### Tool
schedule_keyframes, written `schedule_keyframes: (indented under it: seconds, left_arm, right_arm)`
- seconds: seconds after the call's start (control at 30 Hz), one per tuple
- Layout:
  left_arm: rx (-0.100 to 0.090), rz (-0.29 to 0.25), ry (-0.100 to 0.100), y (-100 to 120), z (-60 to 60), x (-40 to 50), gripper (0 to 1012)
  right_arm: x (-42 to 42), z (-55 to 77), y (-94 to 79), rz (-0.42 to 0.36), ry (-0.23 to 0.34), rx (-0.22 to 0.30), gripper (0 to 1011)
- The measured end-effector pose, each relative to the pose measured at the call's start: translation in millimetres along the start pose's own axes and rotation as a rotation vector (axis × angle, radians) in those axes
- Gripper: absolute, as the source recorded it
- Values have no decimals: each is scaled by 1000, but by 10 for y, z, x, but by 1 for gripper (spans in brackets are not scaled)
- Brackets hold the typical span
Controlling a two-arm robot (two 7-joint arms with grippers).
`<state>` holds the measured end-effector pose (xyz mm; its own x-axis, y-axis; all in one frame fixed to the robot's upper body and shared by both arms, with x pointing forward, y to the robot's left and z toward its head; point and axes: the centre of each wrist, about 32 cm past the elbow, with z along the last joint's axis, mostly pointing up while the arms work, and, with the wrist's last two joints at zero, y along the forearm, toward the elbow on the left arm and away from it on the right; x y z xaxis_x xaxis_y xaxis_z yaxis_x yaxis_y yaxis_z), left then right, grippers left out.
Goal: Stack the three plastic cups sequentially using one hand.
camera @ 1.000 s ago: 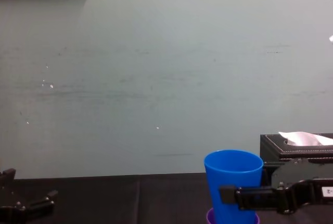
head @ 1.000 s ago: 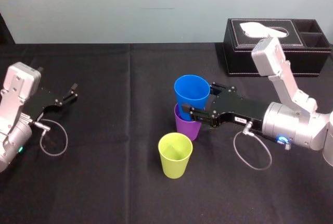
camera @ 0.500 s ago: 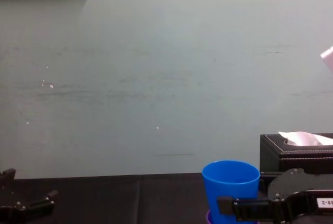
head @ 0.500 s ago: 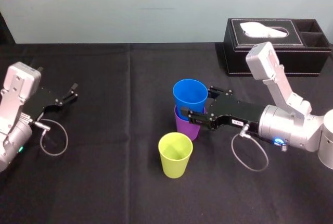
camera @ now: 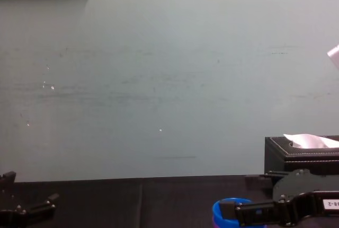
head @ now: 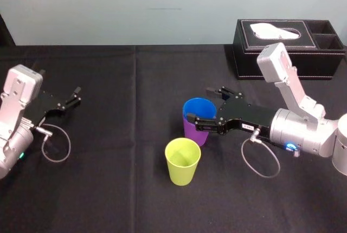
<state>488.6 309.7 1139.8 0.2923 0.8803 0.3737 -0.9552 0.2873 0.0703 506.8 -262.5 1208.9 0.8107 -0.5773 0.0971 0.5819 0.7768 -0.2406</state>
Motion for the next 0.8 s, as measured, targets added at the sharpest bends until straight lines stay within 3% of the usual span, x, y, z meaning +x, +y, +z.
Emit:
schedule_keyframes:
  seconds: [0.1,0.63,0.8]
  left_arm:
    - [0,0,0,0,0,0,1011]
    - [0,0,0,0,0,0,1012]
    - [0,0,0,0,0,0,1011]
  right_arm:
    - [0,1,-1,0,0,0,1003]
    - [0,4,-5,-2,0,0,1002]
    - [-16,47,-113,-8,-27,10,1003]
